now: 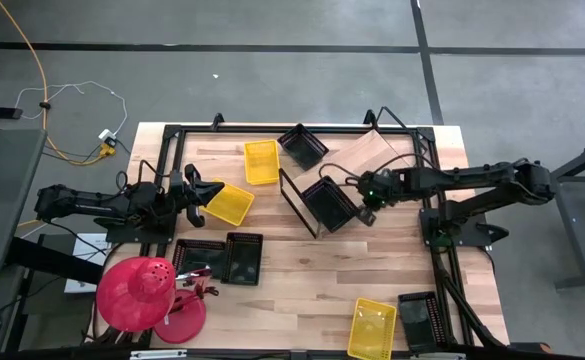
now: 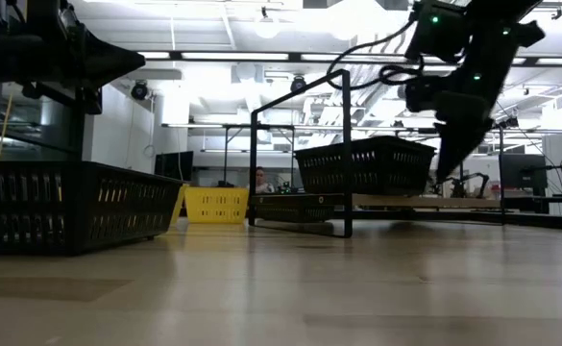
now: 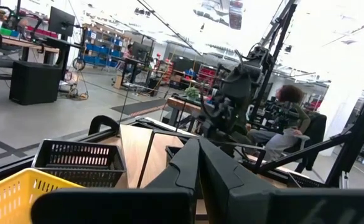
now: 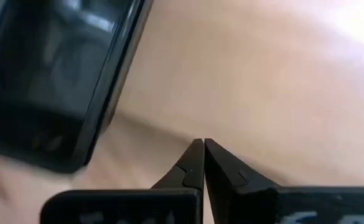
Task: Stack baskets on shelf by color
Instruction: Stack the black bin on top of the black bin on the shelf
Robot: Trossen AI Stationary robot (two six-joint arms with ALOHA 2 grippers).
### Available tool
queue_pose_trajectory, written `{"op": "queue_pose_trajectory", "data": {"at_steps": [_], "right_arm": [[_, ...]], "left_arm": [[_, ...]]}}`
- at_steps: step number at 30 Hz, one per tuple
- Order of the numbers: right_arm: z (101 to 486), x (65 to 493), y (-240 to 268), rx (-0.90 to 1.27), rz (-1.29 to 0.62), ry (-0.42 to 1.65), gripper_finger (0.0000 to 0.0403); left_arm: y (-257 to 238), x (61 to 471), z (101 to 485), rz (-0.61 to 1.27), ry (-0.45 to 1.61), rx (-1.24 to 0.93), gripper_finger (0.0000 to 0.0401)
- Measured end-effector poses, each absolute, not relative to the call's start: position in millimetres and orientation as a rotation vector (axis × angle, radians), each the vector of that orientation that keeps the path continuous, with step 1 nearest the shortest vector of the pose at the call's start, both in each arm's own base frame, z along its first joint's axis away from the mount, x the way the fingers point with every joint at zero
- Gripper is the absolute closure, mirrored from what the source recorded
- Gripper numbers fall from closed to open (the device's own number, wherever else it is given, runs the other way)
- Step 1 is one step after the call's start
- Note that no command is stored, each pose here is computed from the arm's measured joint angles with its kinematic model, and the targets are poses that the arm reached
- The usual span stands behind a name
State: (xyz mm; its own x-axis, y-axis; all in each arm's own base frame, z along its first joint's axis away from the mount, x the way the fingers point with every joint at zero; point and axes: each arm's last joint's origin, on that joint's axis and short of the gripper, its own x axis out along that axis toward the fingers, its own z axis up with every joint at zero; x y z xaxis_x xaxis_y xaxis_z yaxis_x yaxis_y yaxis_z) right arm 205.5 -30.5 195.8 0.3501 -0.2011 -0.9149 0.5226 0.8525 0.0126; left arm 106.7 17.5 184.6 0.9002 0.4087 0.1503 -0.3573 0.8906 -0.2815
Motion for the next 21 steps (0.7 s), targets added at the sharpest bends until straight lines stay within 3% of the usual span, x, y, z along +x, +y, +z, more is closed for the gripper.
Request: {"op": "queue_pose_trajectory", "data": {"at_steps": [11, 21], "right_arm": [[199, 216, -4, 0.376, -0.3, 1.054, 0.0403], [204, 224, -3, 0.394, -0.266, 0.965, 0.0403]], "left_arm": [[18, 107, 185, 0.401, -0.208, -0.252, 0.0401], [18, 107, 185, 0.401, -0.208, -0.251, 0.0401]]}}
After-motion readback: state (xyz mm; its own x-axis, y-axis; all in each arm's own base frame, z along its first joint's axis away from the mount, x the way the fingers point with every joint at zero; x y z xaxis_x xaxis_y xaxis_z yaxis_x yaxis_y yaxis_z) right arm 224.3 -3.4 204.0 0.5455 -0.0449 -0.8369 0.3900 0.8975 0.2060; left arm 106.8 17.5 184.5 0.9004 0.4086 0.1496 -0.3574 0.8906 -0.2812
